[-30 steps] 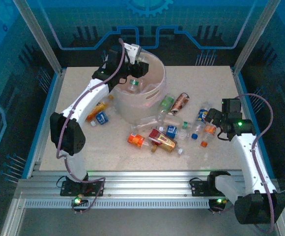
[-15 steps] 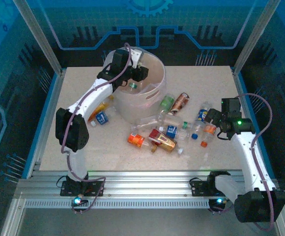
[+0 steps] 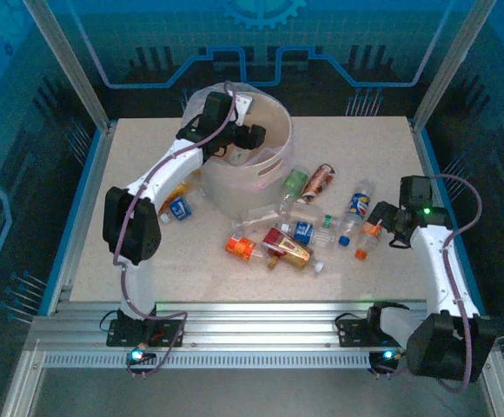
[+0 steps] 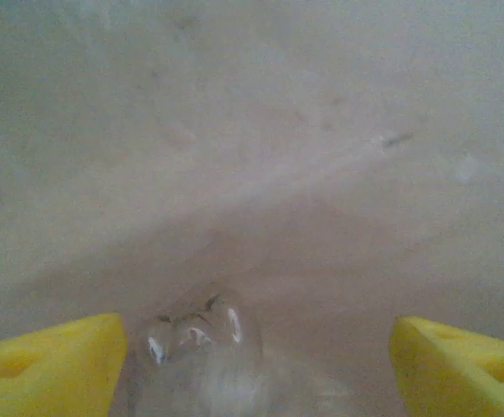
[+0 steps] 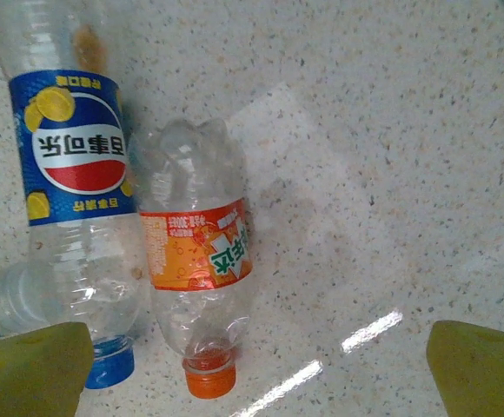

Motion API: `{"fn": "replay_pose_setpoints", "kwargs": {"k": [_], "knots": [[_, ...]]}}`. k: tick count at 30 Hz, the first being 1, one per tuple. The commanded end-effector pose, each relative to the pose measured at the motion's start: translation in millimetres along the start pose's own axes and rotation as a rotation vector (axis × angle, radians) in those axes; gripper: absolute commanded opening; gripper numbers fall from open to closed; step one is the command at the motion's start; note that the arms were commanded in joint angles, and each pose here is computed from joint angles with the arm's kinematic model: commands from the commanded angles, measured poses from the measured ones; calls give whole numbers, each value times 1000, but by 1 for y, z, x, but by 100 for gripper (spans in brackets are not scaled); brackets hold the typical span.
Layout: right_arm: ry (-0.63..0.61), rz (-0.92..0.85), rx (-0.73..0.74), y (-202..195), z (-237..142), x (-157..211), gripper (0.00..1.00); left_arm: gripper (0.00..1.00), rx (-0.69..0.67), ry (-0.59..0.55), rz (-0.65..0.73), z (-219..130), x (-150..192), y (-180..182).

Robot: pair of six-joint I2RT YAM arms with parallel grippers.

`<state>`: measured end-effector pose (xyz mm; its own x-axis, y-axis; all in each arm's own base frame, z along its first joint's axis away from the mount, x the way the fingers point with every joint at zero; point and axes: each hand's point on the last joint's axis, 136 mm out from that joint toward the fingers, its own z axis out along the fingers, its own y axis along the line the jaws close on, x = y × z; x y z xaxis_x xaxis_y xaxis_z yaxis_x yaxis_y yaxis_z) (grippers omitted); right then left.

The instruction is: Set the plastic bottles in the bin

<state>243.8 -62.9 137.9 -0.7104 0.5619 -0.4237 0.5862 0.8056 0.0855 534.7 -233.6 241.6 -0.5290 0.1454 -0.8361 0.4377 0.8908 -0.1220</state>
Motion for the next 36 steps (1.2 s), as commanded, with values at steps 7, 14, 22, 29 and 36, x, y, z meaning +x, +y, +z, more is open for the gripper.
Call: {"fn": "replay_pose_setpoints", "kwargs": {"k": [7, 14, 22, 29, 36], "knots": [[144, 17, -126, 10, 25, 22, 100, 99, -24, -88, -15, -46, -38, -5], [171, 22, -164, 16, 35, 25, 98, 99, -19, -164, -62, -92, -56, -12], [182, 11, -161, 16, 43, 26, 95, 99, 24, -284, -201, -161, -57, -23], [194, 14, -177, 20, 54, 27, 92, 99, 68, -391, -391, -205, -34, -24], [238, 24, -212, 29, 69, 31, 84, 99, 53, -402, -484, -212, -12, -18]]}}
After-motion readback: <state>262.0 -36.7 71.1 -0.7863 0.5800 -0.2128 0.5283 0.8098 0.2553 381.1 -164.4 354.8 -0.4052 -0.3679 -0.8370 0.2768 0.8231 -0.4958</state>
